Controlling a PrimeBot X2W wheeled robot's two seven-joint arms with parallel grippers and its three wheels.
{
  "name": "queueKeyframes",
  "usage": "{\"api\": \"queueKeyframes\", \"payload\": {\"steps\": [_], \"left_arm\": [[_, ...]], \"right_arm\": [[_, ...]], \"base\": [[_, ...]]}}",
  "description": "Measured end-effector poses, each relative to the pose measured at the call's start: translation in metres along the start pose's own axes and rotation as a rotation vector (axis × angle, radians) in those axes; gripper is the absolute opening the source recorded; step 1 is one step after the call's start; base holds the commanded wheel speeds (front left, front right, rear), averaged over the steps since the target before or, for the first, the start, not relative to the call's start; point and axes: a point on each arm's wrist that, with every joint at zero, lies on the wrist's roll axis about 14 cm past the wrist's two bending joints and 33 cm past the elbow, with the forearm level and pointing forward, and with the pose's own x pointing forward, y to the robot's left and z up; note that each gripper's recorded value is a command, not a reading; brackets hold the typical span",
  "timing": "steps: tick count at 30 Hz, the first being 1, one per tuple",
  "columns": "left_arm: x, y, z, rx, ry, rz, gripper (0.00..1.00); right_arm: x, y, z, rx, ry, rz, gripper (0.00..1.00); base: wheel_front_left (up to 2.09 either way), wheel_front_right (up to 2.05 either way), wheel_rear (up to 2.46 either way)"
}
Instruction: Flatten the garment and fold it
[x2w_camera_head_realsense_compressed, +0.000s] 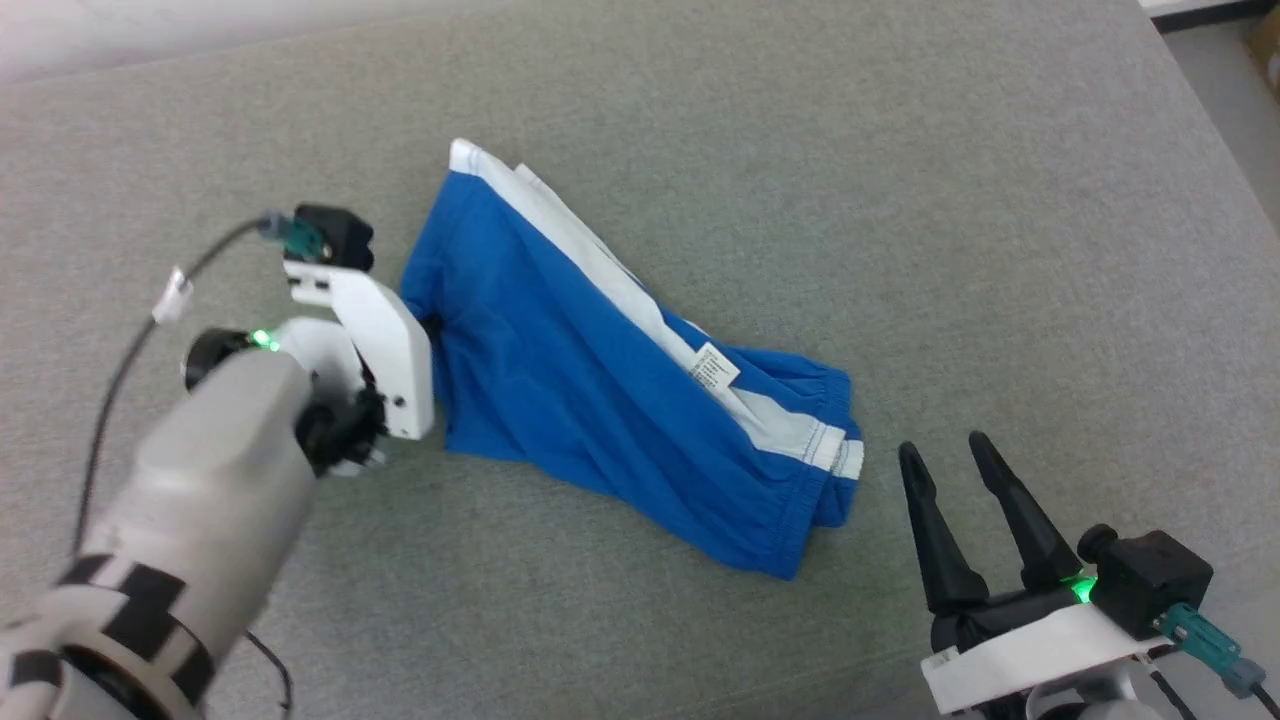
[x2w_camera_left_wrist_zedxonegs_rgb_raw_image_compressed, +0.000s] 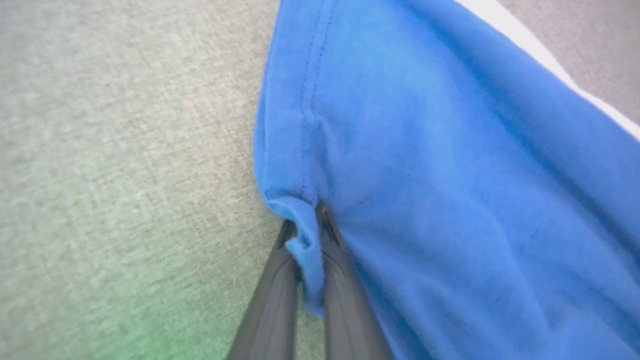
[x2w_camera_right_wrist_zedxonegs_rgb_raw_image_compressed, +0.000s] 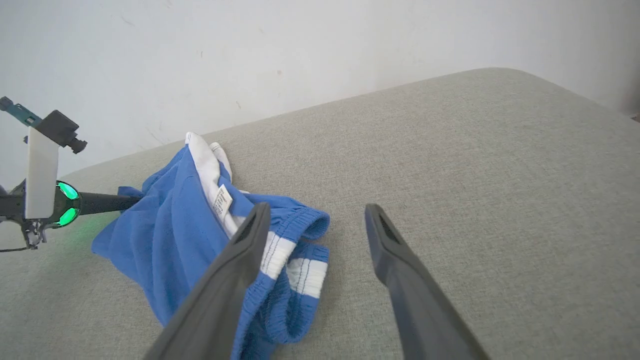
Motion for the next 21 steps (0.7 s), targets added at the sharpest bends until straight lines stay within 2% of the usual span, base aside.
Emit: {"api": "queueKeyframes", "payload": {"steps": [5,11,15,21], "left_arm": [[-0.014,-0.005,0.008,-0.013,-0.195,0.032,0.00],[-0.044,0.000,0.009,-0.023,-0.372,0.095,0.00],[-0.062,0.000,0.008,-0.009,-0.432,0.105,0.00],[-0.081,0.003,0.008,0.003,-0.456,0.137,0.00]], "right_arm": [[-0.004,-0.001,-0.005,0.004,0.044,-0.001,1.00],[-0.012,0.006,-0.022,0.023,0.164,0.023,1.00],[-0.017,0.015,-0.035,0.039,0.260,0.051,1.00],[-0.015,0.026,-0.041,0.036,0.315,0.091,1.00]], "base": [[0.00,0.00,0.00],[0.00,0.00,0.00],[0.00,0.00,0.00],[0.00,0.00,0.00]]}}
